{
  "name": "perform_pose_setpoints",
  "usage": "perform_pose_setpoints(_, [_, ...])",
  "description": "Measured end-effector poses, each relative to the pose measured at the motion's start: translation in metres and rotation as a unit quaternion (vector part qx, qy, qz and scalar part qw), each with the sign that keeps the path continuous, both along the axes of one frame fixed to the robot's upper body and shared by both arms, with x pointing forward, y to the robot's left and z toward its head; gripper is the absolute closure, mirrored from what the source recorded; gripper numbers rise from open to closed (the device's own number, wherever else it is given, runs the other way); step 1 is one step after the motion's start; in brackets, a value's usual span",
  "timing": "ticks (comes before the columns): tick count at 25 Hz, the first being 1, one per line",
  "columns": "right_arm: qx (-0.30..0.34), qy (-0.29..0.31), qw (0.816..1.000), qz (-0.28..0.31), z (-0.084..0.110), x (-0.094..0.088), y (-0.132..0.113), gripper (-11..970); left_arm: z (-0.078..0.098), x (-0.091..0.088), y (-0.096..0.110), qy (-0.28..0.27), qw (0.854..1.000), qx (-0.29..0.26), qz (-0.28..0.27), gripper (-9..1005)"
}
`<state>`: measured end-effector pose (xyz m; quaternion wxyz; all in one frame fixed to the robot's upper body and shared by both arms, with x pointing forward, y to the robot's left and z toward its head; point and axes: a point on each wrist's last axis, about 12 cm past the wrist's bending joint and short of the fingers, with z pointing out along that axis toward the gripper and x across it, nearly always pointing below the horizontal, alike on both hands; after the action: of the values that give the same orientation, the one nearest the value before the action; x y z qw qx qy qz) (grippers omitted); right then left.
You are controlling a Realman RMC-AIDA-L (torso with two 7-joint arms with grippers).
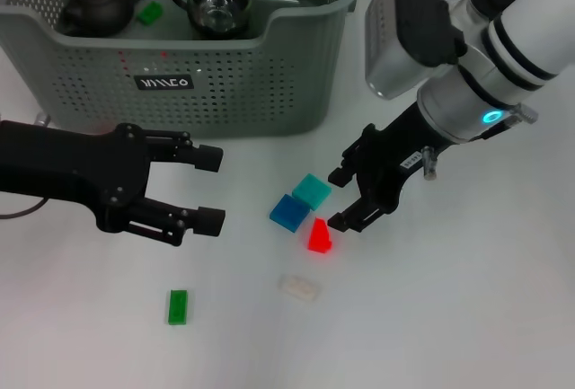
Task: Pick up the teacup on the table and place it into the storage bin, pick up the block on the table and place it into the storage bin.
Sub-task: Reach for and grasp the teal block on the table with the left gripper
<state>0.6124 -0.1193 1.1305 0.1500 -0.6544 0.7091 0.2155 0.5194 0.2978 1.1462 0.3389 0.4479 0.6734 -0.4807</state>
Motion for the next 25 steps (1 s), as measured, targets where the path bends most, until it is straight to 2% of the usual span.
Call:
perform_pose_setpoints(7, [-0.048,-0.035,0.996,0.063,0.004,-0.001,0.014,273,-0.005,0.000,-0.001,0.016,1.000,-0.007,0.009,106])
perform_pose_setpoints(9, [-0.076,-0.056,0.991,0.095,0.006,-0.002,0.020,273,-0.007,0.000,-0.002,0.021,1.000,-0.014,0.013,106])
perform_pose_setpoints(15, [-0.110,-0.093,0.979,0.144,0.009,-0.002,0.031,273,-0.011,0.004,-0.008,0.033,0.999,-0.032,0.020,106])
perform_pose_setpoints(19, [-0.128,-0.129,0.970,0.164,0.010,0.004,0.036,273,-0.015,0.006,-0.010,0.038,0.998,-0.033,0.030,106])
perform_pose_setpoints(25, [-0.124,-0.148,0.966,0.174,0.012,0.006,0.043,274,-0.018,0.004,-0.008,0.044,0.998,-0.024,0.031,107])
